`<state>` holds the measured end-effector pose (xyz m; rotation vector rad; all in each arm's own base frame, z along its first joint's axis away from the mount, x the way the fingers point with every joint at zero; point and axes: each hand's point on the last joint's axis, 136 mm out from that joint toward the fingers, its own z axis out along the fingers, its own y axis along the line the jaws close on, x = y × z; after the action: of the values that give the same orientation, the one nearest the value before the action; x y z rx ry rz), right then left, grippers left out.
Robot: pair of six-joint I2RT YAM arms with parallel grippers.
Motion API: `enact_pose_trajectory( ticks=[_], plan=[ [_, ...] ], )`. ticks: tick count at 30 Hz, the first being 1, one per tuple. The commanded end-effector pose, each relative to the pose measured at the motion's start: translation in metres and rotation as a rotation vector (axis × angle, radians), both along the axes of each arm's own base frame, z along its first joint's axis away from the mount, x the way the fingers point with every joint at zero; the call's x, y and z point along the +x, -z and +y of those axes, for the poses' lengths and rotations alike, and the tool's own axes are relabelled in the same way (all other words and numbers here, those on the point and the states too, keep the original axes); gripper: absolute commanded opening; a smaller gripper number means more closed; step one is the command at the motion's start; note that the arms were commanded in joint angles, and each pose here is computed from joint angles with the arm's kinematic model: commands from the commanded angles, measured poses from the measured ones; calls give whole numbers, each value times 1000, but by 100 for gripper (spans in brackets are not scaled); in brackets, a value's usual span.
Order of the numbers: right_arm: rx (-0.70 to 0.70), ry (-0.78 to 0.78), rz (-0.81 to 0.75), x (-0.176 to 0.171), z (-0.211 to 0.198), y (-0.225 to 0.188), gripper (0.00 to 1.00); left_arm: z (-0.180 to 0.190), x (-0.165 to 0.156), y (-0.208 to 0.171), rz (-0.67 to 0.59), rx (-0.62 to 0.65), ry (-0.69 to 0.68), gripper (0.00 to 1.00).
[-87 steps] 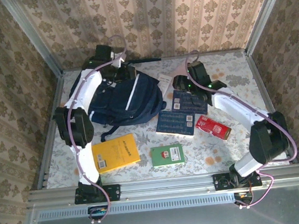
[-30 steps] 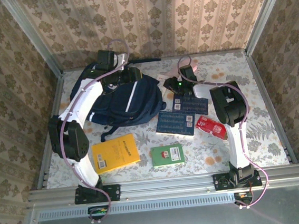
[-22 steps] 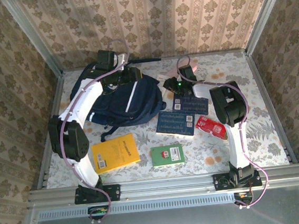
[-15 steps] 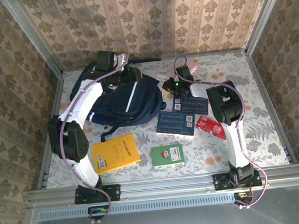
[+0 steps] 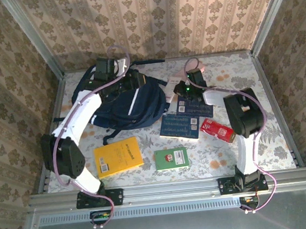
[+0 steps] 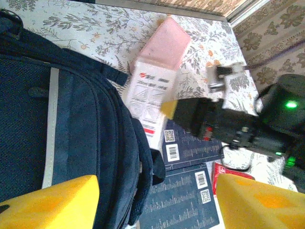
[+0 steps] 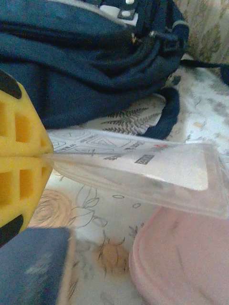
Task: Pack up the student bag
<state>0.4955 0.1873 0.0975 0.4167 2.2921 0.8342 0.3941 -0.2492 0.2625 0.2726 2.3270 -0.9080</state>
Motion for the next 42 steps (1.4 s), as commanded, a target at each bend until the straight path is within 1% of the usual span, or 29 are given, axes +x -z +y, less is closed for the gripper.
enact_pose_trajectory(
  ticks=[1,4,6,8,9,11,12,14,16,19,23,27,30,33,36,37,39,42],
  plan=[
    [-160,-6,-208,-20,-6,-87,0,5,-17,-17,-54,15,4,69],
    [-264,-9,-298,-45,-11,-134,0,11,-30,-20,-77,28,0,70],
    [-241,-27,-340,-63,-10,-159,0,16,-36,-23,-95,35,-9,71],
    [-175,-68,-357,-82,-3,-174,0,19,-44,-30,-117,30,2,73],
    [-125,-94,-386,-95,0,-189,0,20,-48,-33,-121,27,9,74],
    [-16,-157,-405,-120,10,-205,0,18,-59,-37,-126,-2,41,75],
    [26,-181,-410,-131,14,-211,0,15,-64,-39,-127,-29,63,76],
    [134,-250,-427,-157,22,-226,0,5,-76,-44,-109,-135,138,77],
    [206,-316,-424,-177,29,-236,0,-6,-89,-49,-91,-228,222,78],
    [305,-388,-402,-201,36,-245,0,-17,-103,-49,-63,-302,289,79],
    [417,-430,-345,-218,42,-243,0,-32,-122,-53,-47,-404,390,82],
    [515,-446,-283,-223,48,-237,0,-45,-143,-58,-43,-462,473,81],
    [531,-463,-255,-225,51,-235,0,-49,-151,-63,-46,-502,502,79],
    [537,-457,-272,-223,51,-237,0,-55,-152,-61,-29,-553,508,79],
    [559,-459,-287,-221,53,-240,0,-65,-153,-55,20,-619,522,74],
    [563,-466,-289,-220,54,-240,0,-68,-155,-56,31,-638,540,70],
    [564,-462,-296,-218,54,-238,0,-73,-160,-58,37,-657,567,59],
    [535,-445,-302,-216,52,-234,0,-74,-166,-66,13,-663,595,36]
  ],
)
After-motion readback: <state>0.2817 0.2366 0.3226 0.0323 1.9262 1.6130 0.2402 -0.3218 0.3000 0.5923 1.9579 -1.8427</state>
